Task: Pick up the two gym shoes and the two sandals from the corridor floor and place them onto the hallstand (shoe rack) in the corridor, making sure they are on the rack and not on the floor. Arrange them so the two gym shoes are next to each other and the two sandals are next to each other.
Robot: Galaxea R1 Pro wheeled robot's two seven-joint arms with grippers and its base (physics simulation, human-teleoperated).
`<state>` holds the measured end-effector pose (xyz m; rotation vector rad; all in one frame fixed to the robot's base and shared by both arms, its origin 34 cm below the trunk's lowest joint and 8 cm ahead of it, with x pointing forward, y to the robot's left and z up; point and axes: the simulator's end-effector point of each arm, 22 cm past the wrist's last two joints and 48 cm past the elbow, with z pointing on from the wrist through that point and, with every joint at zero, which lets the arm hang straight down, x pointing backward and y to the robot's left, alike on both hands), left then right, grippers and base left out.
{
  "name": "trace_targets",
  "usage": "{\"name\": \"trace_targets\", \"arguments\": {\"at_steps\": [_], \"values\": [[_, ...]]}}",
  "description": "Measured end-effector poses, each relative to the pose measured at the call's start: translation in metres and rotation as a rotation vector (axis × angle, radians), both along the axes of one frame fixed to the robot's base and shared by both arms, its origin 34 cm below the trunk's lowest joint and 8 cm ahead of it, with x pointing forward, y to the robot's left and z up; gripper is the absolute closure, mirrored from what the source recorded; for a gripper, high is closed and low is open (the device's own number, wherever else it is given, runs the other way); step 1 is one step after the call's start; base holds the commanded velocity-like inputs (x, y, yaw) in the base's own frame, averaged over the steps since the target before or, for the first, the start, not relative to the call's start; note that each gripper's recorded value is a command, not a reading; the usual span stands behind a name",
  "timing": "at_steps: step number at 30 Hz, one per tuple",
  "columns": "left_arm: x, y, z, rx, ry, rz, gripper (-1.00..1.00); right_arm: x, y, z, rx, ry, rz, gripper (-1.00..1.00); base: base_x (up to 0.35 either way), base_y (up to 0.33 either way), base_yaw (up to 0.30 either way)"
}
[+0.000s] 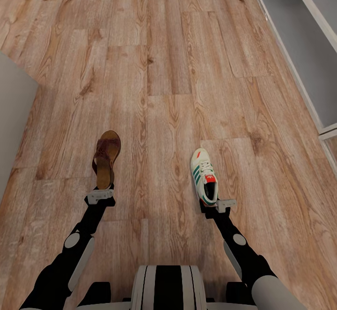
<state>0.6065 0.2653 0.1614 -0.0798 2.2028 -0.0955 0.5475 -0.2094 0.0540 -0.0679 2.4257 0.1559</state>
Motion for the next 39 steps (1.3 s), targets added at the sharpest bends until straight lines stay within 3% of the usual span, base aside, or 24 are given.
{"name": "trace_targets", "arguments": {"at_steps": [16,20,22,24,25,28,33,34,36,39], "values": [[0.000,0.001,0.000,0.001,0.000,0.002,1.00,0.000,0.000,0.000,0.001,0.000,0.000,1.00,0.000,0.000,0.000],[0.000,0.001,0.000,0.001,0.000,0.001,1.00,0.012,-0.001,0.007,0.000,-0.029,-0.002,1.00,0.000,0.000,0.000],[0.000,0.001,0.000,0.001,0.000,0.002,1.00,0.043,-0.001,0.028,0.002,-0.105,-0.004,1.00,0.000,0.000,0.000],[0.000,0.001,0.000,0.001,0.000,0.002,1.00,0.100,0.000,0.076,0.006,-0.252,-0.005,1.00,0.000,0.000,0.000],[0.000,0.001,0.000,0.001,-0.001,0.002,1.00,0.119,0.000,0.096,0.007,-0.294,-0.005,1.00,0.000,0.000,0.000],[0.000,0.001,0.000,0.000,0.000,0.001,1.00,0.132,0.001,0.106,0.005,-0.271,-0.003,1.00,0.000,0.000,0.000],[0.000,0.000,-0.001,0.000,0.004,0.000,1.00,0.144,0.000,0.121,-0.004,-0.130,0.003,1.00,0.000,0.000,0.000],[-0.003,-0.001,-0.005,-0.002,0.026,-0.003,1.00,0.139,0.001,0.121,-0.007,-0.049,0.006,1.00,0.000,0.000,0.000],[-0.008,-0.002,-0.012,-0.006,0.070,-0.006,1.00,0.136,0.001,0.126,-0.009,0.012,0.009,1.00,0.000,0.000,0.000],[-0.026,-0.005,-0.032,-0.017,0.197,-0.016,1.00,0.126,0.002,0.132,-0.013,0.123,0.012,1.00,0.000,0.000,0.000]]}}
